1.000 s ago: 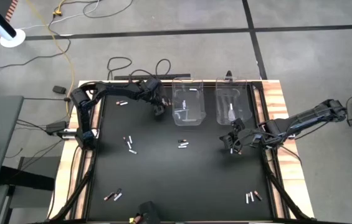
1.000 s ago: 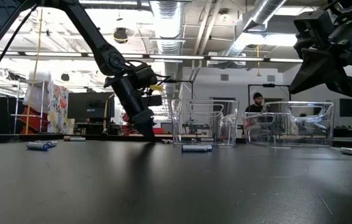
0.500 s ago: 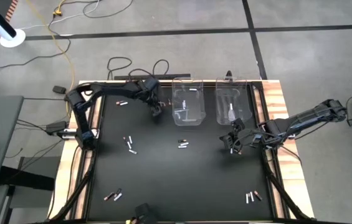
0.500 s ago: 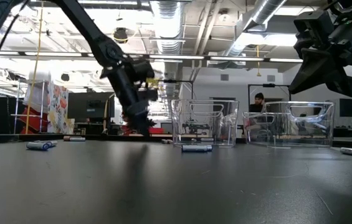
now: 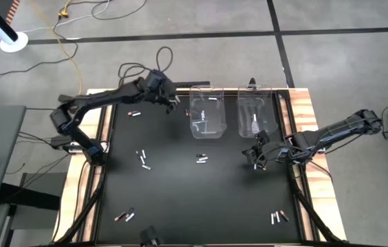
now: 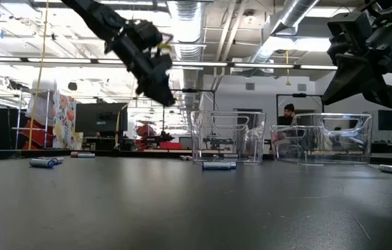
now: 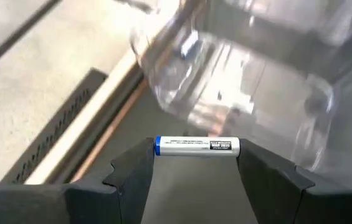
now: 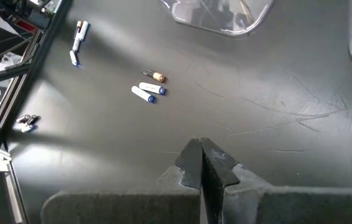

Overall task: Sort batteries
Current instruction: Put the white battery into the left transparent bin

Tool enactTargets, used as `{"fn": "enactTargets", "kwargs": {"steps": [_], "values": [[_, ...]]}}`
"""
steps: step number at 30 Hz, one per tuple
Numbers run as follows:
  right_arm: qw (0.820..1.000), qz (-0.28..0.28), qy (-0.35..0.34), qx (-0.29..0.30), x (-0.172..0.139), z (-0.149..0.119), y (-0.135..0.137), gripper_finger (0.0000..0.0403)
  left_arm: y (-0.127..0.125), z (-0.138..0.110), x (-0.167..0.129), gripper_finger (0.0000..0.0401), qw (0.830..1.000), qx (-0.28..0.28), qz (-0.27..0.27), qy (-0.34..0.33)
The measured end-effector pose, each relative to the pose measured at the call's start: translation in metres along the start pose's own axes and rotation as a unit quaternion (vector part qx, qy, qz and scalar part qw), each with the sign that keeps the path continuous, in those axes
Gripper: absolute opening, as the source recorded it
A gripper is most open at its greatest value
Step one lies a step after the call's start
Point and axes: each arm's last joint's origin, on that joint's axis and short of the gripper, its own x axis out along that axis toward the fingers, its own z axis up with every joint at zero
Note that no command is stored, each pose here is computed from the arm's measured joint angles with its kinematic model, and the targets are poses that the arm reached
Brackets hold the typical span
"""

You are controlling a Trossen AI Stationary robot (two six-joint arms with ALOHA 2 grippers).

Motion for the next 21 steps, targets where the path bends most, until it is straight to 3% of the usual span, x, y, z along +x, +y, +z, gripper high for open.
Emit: {"fn": "enactTargets", "kwargs": {"steps": [6,10,21], "values": [[1.000,0.000,0.000,-0.001,0.000,0.000,0.000,0.0017,0.001,0.045,-0.018,0.0220,0.998,0.021,0.004,-0.058],[1.000,0.000,0.000,-0.002,0.000,0.000,0.000,0.0017,0.003,0.070,-0.014,0.0220,0.996,0.042,-0.002,-0.077],[1.000,-0.002,0.001,-0.002,0.000,0.000,0.000,0.0017,-0.010,0.108,0.061,0.0220,0.995,0.076,-0.062,-0.013]]}}
